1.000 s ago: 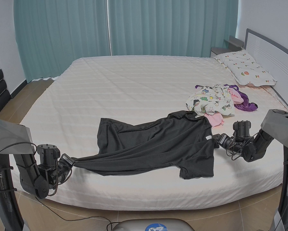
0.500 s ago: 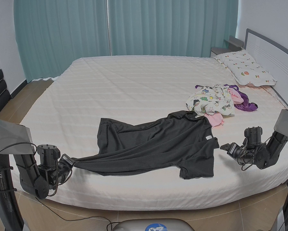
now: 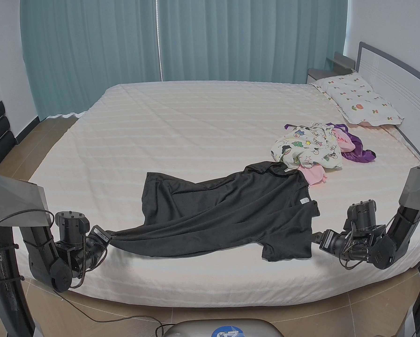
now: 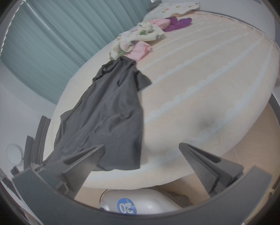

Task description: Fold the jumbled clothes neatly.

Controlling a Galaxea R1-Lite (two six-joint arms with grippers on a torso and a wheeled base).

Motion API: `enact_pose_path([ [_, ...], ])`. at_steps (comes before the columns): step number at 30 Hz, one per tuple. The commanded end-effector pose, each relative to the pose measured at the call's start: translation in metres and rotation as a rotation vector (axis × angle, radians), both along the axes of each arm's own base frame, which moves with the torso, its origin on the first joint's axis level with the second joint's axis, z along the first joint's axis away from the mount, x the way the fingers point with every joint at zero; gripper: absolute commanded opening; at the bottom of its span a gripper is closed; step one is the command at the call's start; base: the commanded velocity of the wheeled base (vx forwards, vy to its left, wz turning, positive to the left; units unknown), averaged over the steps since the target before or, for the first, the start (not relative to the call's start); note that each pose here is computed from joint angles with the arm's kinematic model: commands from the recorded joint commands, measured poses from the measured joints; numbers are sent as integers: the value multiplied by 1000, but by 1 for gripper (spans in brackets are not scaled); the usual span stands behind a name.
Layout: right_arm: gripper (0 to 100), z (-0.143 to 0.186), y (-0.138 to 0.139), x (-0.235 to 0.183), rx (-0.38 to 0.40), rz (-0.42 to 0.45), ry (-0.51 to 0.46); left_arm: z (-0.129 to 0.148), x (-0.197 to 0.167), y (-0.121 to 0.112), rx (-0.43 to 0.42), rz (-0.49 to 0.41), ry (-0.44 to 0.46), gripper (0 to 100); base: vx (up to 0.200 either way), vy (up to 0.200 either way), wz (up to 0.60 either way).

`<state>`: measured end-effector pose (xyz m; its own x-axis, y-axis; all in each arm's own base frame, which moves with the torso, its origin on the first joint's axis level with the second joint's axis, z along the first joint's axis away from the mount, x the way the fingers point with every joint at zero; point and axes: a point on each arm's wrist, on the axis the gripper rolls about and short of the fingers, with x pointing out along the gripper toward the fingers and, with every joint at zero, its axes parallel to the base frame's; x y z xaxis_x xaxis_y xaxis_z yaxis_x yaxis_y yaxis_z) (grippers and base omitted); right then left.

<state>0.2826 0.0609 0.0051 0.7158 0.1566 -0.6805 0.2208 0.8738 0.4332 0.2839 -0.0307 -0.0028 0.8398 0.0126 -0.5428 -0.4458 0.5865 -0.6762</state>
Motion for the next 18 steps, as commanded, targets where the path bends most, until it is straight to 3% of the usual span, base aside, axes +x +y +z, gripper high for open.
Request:
enact_pose_path([
  [1,100,-9,12,-11,-15,46,37,4,-2,-2,-2,-7,-12,0,0,0,0],
  [18,100,-17,13,-9,-12,43,60,4,-2,-2,-9,-19,-8,0,0,0,0],
])
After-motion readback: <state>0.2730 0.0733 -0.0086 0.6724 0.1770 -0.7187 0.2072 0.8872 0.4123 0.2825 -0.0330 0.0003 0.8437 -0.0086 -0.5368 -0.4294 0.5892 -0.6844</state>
